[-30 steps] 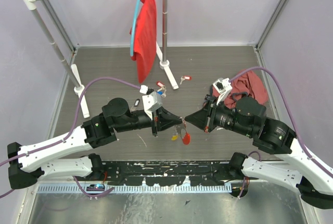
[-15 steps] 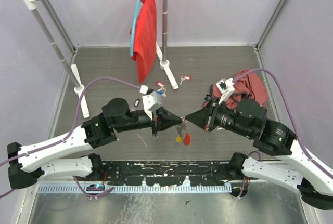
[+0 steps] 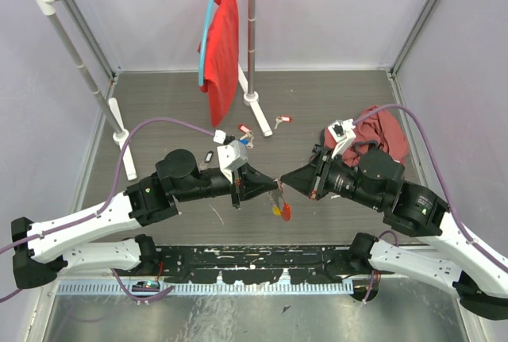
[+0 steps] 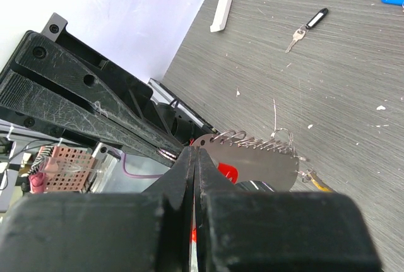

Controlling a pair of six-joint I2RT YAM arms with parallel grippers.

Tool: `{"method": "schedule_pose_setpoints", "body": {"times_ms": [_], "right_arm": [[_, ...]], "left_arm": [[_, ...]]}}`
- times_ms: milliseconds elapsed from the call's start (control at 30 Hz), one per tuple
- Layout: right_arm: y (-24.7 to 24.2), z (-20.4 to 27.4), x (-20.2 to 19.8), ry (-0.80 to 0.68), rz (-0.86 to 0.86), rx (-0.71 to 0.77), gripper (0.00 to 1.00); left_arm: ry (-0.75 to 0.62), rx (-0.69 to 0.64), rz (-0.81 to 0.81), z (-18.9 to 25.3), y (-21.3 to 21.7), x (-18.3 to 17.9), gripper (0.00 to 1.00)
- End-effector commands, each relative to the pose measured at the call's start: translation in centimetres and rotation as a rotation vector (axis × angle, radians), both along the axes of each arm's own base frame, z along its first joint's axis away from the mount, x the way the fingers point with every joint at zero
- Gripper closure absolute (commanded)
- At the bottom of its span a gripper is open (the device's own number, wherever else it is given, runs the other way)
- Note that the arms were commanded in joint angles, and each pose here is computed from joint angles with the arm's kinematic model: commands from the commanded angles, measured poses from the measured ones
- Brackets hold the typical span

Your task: Put the keys on the keyring

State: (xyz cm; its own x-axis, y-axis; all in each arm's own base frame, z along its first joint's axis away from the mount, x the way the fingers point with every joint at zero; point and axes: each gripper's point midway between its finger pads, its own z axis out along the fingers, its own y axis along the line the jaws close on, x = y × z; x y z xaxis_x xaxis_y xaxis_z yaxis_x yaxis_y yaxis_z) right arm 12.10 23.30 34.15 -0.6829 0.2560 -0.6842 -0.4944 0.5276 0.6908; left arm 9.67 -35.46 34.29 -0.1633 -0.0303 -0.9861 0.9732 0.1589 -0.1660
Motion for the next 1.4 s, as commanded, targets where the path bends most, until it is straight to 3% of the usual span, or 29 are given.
{"method": "schedule_pose_setpoints", "body": {"times_ms": [0,133,333,633,900,1033,1133,1367], "right_arm": [[0.3,1.3,0.8,-0.029,-0.031,0.042,0.99],[0.2,1.5,0.6,-0.031,-0.026,0.053,0.97],[-0.5,1.9,0.7,-0.051,-0.049,0.059,0.71],[-3.4,3.2,1.2,-0.161,-0.128,0.027,0.48],[-6.2,2.0,2.6,-0.185,-0.264,-0.073,0.23],[-6.9,1.6,3.0,-0.178,-0.300,-0.098,0.17],[-7.2,1.3,3.2,-0.172,-0.319,-0.112,0.13],[-7.6,0.8,3.1,-0.154,-0.331,-0.130,0.05]], "left_arm": [[-0.038,-0.083,-0.027,2.7,0.0,-0.6,1.00],[-0.035,-0.079,-0.015,2.5,0.0,-0.3,1.00],[-0.040,-0.045,0.046,1.8,0.3,0.7,1.00],[-0.056,0.070,0.157,-0.1,0.9,2.9,1.00],[-0.047,0.328,0.312,-4.5,3.1,5.5,1.00],[-0.022,0.501,0.406,-6.5,4.9,7.3,1.00],[-0.001,0.643,0.413,-8.5,5.5,8.0,1.00],[0.064,0.809,0.342,-13.8,2.9,10.0,1.00]]}}
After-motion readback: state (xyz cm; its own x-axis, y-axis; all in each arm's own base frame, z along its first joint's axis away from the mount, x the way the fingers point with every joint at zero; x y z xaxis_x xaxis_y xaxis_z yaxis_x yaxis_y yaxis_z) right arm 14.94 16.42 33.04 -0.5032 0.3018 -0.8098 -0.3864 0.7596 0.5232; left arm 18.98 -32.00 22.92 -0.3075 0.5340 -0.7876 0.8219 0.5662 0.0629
